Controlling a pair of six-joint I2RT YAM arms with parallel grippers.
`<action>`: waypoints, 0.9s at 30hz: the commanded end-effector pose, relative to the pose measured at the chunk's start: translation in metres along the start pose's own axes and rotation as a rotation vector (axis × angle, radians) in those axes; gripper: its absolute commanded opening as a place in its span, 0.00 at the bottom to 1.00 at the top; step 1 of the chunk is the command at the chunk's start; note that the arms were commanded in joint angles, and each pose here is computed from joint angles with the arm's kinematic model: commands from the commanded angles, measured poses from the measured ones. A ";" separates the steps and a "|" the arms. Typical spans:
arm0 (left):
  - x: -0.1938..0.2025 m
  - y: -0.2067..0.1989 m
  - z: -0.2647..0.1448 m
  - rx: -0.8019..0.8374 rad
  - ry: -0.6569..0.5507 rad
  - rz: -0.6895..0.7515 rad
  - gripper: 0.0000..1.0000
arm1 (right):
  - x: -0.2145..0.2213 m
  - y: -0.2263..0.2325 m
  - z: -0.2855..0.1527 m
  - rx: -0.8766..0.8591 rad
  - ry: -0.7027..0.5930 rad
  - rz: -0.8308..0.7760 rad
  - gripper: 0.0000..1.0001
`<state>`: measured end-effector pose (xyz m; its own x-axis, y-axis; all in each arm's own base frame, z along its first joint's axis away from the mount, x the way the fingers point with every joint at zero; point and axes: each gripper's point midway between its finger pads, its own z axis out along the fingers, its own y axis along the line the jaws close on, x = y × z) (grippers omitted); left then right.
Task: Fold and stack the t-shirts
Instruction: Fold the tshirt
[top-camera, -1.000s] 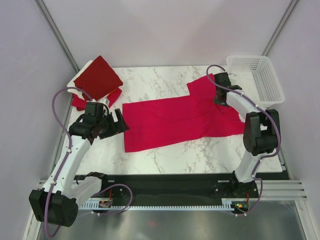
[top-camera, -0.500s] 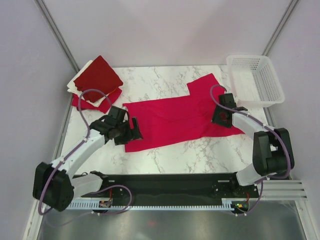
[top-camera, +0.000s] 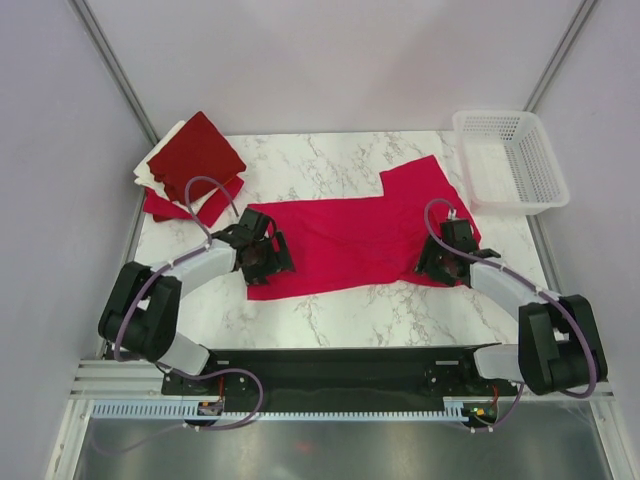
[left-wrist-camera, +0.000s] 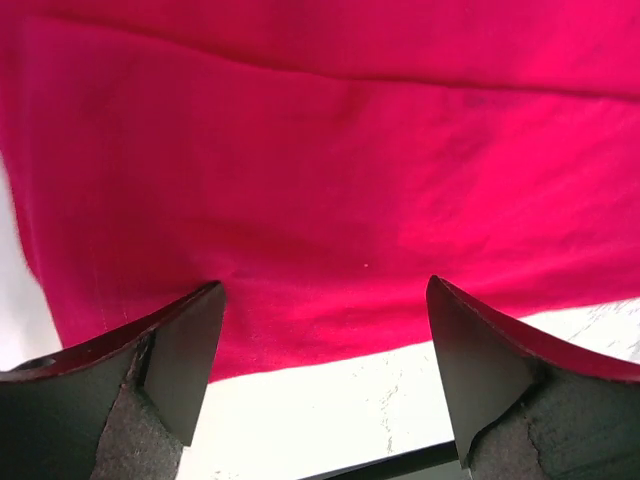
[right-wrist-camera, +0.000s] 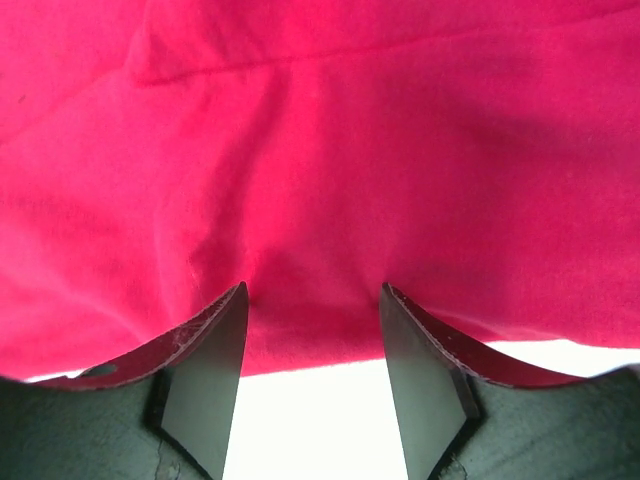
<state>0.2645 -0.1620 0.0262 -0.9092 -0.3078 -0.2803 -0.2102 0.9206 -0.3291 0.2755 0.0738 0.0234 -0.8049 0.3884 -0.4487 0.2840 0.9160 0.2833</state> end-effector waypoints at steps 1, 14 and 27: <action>0.020 0.054 0.002 -0.150 0.025 -0.129 0.92 | 0.034 0.003 -0.015 -0.045 0.085 0.057 0.64; -0.023 0.053 -0.070 -0.080 -0.087 -0.175 0.95 | -0.028 0.024 -0.086 -0.053 -0.124 0.013 0.71; -0.026 0.026 -0.133 0.091 -0.178 0.121 0.95 | -0.114 0.013 -0.023 0.237 -0.204 -0.075 0.41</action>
<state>0.2599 -0.0989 0.1658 -0.7903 -0.3306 -0.5159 -0.1192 0.9088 -0.3999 0.3431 0.0475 0.1083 -0.7134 0.3358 -0.6150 0.3444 0.9324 0.1096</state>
